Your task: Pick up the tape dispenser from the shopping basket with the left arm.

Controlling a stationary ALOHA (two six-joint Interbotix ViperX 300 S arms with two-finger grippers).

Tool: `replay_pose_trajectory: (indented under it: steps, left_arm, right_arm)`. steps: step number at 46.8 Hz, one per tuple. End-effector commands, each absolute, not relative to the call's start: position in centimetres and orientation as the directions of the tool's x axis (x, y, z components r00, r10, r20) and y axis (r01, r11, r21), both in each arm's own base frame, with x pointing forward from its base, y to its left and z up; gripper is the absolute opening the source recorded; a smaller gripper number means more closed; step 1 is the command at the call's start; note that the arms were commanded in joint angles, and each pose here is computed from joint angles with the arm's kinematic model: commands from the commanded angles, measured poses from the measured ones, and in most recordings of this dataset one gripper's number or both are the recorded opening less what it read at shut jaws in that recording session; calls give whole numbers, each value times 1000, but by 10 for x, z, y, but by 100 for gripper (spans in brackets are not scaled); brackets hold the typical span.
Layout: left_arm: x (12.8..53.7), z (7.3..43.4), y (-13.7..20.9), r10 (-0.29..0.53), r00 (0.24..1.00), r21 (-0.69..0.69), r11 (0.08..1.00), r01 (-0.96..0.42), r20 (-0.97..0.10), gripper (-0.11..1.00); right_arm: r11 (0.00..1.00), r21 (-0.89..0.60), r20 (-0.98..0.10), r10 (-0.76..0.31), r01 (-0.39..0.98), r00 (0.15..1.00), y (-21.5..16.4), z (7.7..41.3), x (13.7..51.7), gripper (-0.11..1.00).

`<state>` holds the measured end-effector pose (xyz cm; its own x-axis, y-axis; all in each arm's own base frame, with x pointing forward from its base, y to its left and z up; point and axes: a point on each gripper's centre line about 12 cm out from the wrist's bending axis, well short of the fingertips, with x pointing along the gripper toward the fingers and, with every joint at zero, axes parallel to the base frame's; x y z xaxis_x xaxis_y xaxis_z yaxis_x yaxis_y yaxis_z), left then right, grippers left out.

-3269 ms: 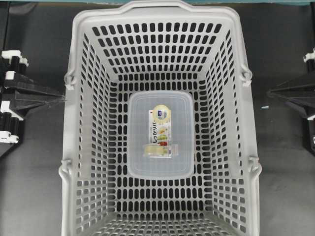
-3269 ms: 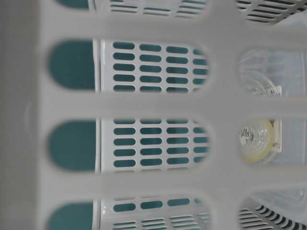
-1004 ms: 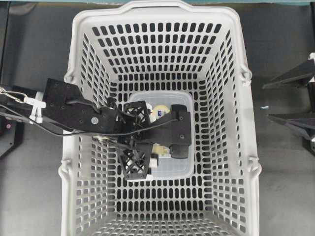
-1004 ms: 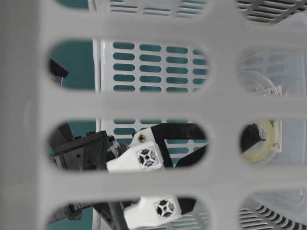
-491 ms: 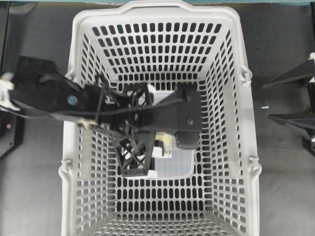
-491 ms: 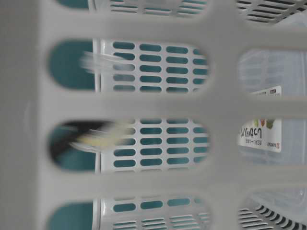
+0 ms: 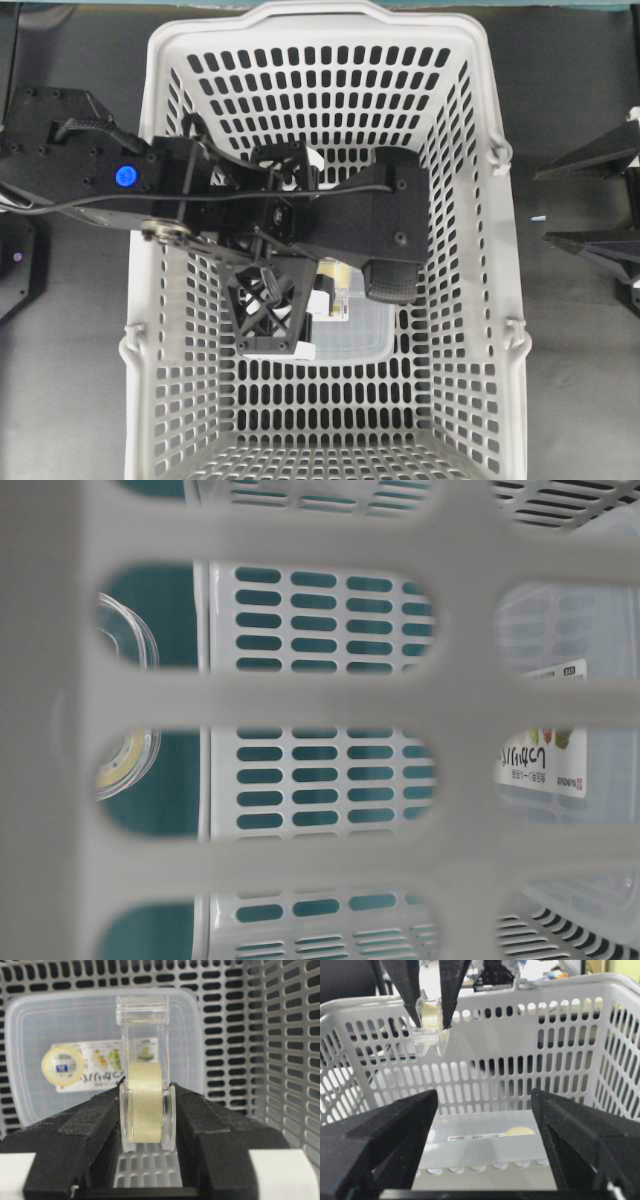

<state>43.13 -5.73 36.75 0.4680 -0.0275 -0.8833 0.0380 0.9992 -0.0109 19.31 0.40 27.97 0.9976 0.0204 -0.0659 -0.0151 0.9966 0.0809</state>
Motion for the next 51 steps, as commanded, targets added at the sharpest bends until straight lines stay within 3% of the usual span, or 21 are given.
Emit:
replay_pose_trajectory:
  steps: [1,51]
  left_arm:
    - [430,381,-57,-29,502,-11,999,39,-865,28]
    - [431,374,-58,-28,483,-10,999,39,-875,28]
  right_arm:
    - [996,82,-55,22,-17,998,4,284,195,73]
    - [996,83,-51,22,-18,998,4,284,193,73]
